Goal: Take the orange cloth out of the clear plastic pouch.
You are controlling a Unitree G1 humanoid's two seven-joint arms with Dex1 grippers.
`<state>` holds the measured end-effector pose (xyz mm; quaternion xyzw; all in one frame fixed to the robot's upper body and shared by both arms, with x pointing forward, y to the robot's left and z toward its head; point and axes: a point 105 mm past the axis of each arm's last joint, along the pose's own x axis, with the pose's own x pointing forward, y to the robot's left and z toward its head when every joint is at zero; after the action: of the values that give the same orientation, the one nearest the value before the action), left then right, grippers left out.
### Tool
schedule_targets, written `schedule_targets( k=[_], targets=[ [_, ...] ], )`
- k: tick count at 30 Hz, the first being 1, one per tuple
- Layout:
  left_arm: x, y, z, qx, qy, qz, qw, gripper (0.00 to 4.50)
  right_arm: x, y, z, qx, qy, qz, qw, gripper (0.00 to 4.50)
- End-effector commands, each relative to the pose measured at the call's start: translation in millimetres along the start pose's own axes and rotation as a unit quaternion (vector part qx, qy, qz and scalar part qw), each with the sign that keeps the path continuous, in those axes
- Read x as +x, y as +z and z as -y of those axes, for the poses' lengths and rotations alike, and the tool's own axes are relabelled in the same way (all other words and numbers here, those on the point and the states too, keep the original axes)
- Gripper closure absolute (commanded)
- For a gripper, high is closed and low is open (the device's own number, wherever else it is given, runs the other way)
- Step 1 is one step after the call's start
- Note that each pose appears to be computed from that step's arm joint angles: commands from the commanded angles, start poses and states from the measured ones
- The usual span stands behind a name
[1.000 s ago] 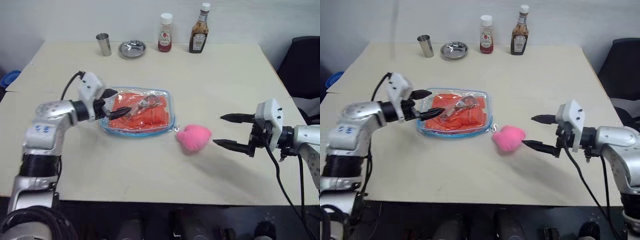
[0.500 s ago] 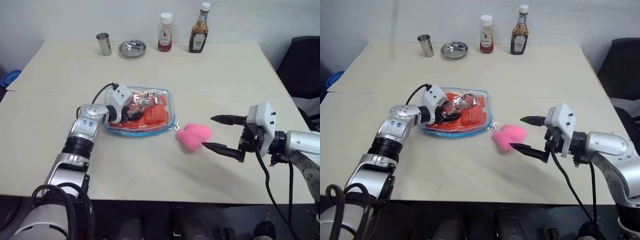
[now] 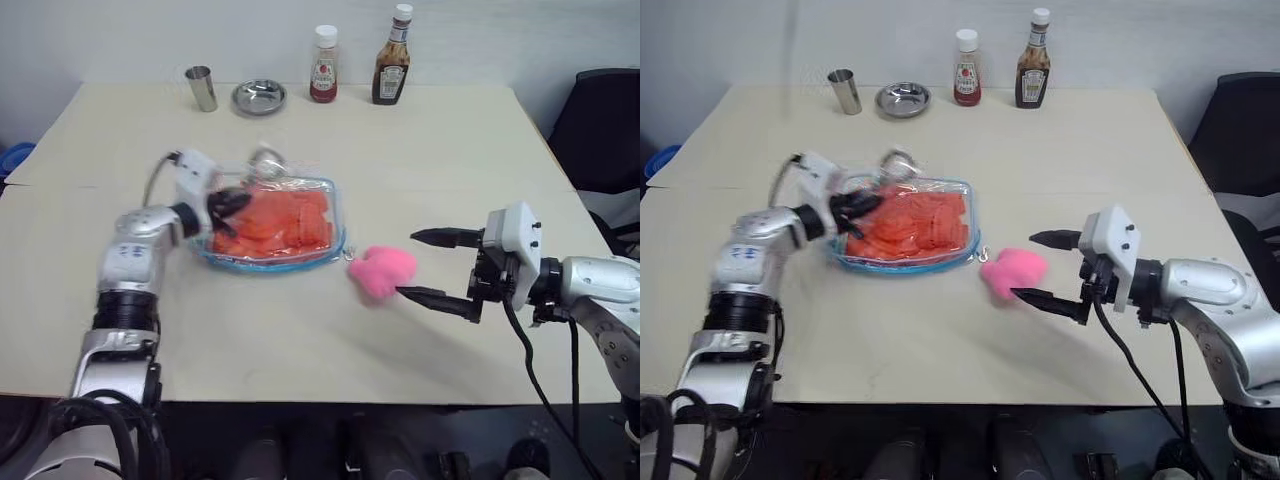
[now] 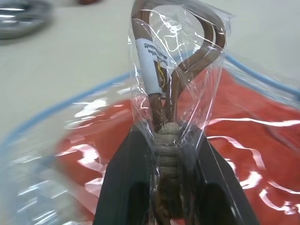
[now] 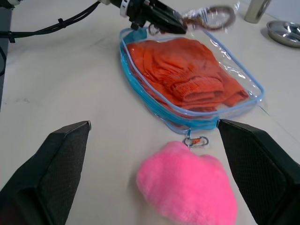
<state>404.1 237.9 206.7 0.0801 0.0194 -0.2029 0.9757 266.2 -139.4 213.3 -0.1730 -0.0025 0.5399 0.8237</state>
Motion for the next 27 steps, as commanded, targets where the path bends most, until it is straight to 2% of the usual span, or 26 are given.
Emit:
schedule_targets(
  k=[1,4,8,12,13,14,16,18,21,24,27],
  targets=[
    [-59.4,-3.9,-54.0,-0.047,0.137,0.009,0.989,3.64,7.3,9.3,-3.2,-0.019,0.031,0.019,0.999,0.0],
    [-109.4,-33.6,-84.6,-0.07,0.238,-0.034,0.968,3.64,14.7,12.8,-5.7,-0.018,0.059,0.03,0.998,0.0],
    [-144.6,-63.1,-93.9,-0.096,0.299,-0.072,0.947,3.64,24.2,13.4,-6.1,-0.021,0.087,0.034,0.995,0.0],
    [-166.1,-85.5,-91.3,-0.099,0.326,-0.106,0.934,2.84,33.0,12.8,-2.5,-0.024,0.103,0.036,0.994,0.0],
    [-169.9,-87.1,-91.4,-0.095,0.332,-0.111,0.932,2.45,34.2,13.0,-2.0,-0.024,0.106,0.037,0.993,0.0],
    [-174.7,-87.8,-91.7,-0.092,0.339,-0.115,0.929,2.3,35.0,13.4,-1.8,-0.024,0.109,0.038,0.993,0.0],
    [-182.9,-86.6,-92.4,-0.089,0.348,-0.118,0.926,1.67,35.7,13.3,-1.5,-0.024,0.115,0.038,0.992,0.0],
    [-192.5,-74.6,-93.2,-0.098,0.338,-0.1,0.931,1.13,35.1,11.7,-0.2,-0.023,0.116,0.035,0.992,0.0],
    [-195.1,-53.8,-87.7,-0.097,0.295,-0.066,0.948,1.13,34.2,10.1,1.3,-0.022,0.113,0.032,0.993,0.0],
    [-187.9,-8.5,-49.1,-0.046,0.137,-0.018,0.989,1.13,30.9,7.7,1.0,-0.019,0.107,0.029,0.994,0.0],
    [-170.4,23.8,-5.6,0.017,-0.005,-0.006,1.0,1.13,28.8,5.8,0.8,-0.015,0.099,0.027,0.995,0.0]
  ],
)
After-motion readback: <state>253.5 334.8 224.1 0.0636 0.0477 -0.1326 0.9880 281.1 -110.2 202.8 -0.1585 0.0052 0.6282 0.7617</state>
